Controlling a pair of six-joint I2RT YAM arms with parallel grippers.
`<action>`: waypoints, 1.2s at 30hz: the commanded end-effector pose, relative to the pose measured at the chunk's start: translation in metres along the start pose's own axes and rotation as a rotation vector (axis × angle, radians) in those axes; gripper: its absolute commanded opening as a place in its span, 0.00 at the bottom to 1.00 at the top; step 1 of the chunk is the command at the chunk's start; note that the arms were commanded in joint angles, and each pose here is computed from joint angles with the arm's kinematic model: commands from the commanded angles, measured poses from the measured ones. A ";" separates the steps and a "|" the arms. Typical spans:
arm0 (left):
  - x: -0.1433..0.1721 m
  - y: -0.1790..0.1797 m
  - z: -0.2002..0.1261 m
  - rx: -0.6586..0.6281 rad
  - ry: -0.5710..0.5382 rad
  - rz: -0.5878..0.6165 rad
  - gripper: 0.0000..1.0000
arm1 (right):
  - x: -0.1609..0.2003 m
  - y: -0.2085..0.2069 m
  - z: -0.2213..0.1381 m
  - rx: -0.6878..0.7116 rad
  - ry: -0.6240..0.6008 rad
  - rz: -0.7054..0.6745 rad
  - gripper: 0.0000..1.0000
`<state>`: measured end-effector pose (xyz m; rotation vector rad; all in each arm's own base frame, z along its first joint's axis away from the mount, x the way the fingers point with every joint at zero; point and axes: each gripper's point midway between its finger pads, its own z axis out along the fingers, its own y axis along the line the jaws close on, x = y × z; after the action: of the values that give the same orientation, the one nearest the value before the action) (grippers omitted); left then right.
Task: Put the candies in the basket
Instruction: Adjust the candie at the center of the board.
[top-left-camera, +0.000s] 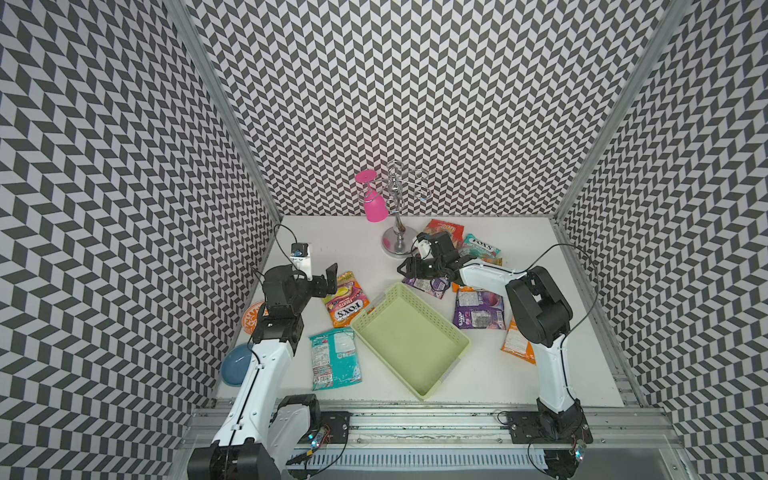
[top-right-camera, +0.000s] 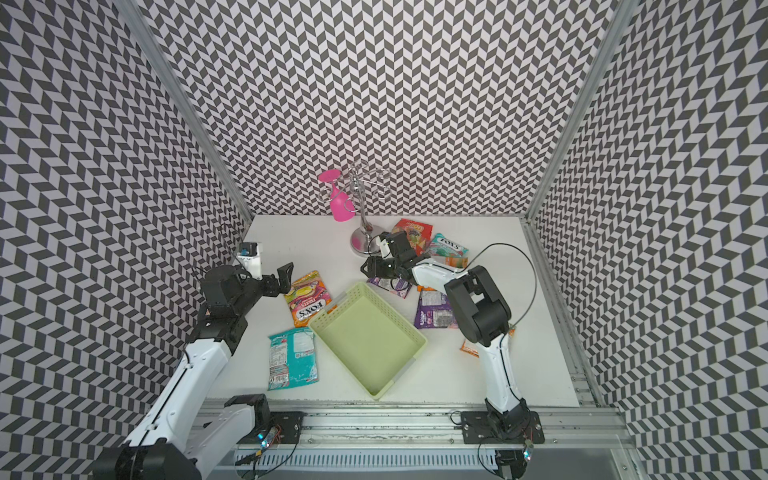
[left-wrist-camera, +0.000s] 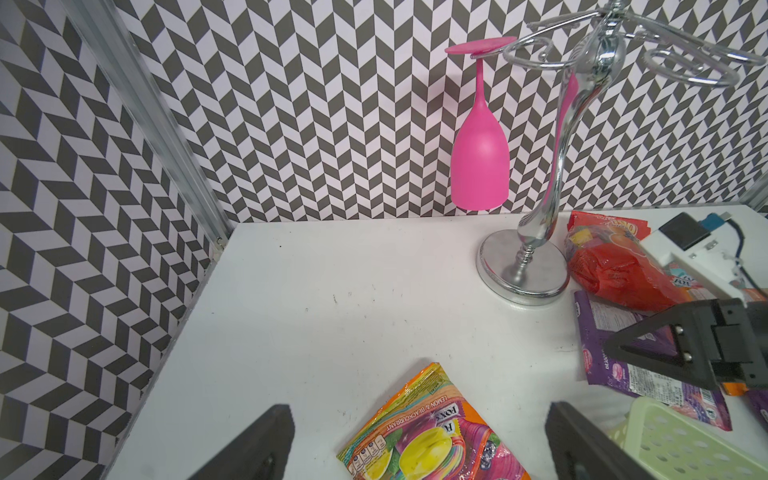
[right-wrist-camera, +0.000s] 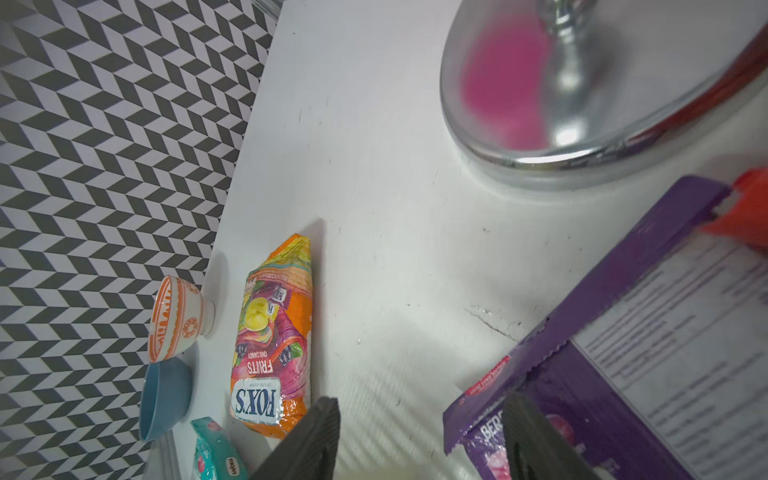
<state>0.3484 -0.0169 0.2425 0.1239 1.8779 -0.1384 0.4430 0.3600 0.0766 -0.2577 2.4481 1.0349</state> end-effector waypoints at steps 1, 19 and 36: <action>-0.011 -0.002 -0.003 0.007 -0.022 0.012 0.99 | 0.001 -0.002 0.008 -0.002 0.022 0.030 0.66; -0.012 -0.002 -0.005 0.010 -0.031 0.011 0.99 | 0.029 -0.150 -0.092 0.252 -0.058 0.288 0.58; -0.012 -0.003 -0.005 0.017 -0.029 0.005 0.99 | -0.012 -0.115 -0.148 0.288 -0.137 0.119 0.56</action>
<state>0.3482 -0.0179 0.2425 0.1274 1.8778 -0.1441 0.4390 0.1470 0.0668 0.1898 2.5152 0.7206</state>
